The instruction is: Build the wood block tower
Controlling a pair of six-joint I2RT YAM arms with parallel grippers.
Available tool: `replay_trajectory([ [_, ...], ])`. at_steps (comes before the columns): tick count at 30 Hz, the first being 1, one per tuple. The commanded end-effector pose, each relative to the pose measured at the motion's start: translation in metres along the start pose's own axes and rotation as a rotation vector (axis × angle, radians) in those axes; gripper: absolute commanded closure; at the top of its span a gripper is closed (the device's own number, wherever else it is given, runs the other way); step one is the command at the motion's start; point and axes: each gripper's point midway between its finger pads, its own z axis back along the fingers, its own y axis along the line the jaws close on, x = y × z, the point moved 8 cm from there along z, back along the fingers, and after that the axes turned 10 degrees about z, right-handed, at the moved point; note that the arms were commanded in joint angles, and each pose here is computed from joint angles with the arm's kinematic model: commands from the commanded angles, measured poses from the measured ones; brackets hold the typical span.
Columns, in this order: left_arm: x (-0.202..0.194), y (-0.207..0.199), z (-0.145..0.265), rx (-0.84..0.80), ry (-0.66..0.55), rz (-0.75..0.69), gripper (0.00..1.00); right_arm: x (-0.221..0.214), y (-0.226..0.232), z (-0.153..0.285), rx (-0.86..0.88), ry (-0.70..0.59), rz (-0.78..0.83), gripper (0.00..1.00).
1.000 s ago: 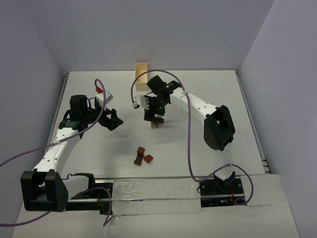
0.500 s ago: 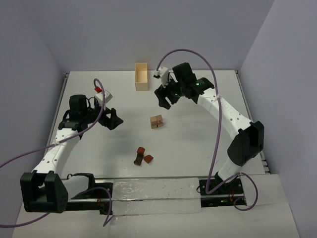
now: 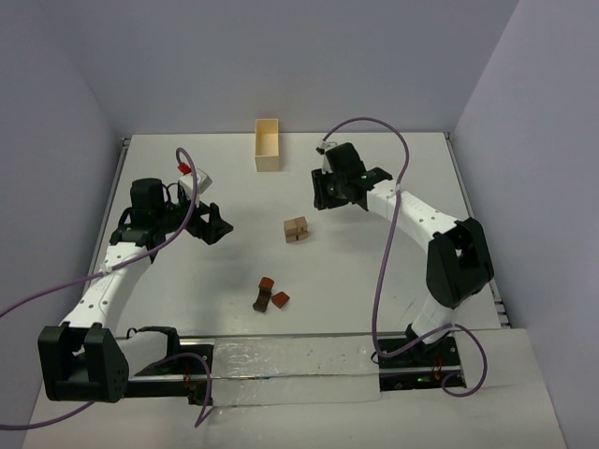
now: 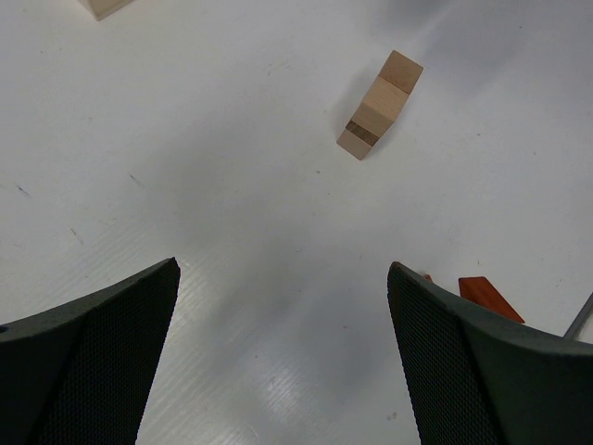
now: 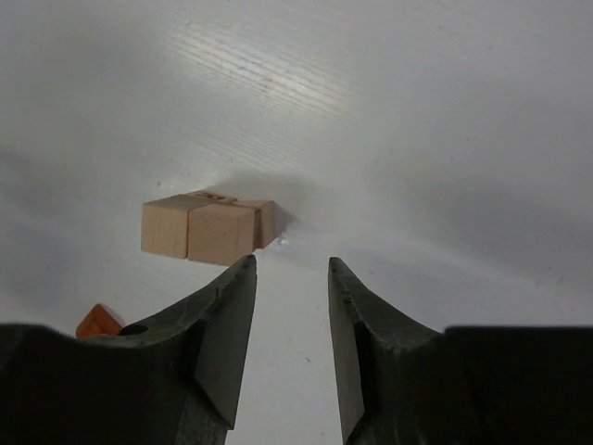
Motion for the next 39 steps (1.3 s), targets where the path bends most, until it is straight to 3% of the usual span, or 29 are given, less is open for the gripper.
replay_trajectory([
  [1,0.011,-0.003,0.005,0.002,-0.053,-0.037,0.01,-0.005,-0.004,-0.027,-0.056,0.038,-0.127,0.58],
  [10,0.009,-0.002,0.005,0.0,-0.051,-0.04,0.01,-0.032,-0.004,-0.059,-0.051,0.176,-0.155,0.62],
  [23,0.008,-0.001,0.003,-0.001,-0.048,-0.036,0.01,-0.042,-0.002,-0.078,-0.043,0.225,-0.162,0.61],
  [39,0.009,0.0,0.002,-0.003,-0.046,-0.036,0.01,-0.048,0.006,-0.088,-0.01,0.256,-0.129,0.49],
])
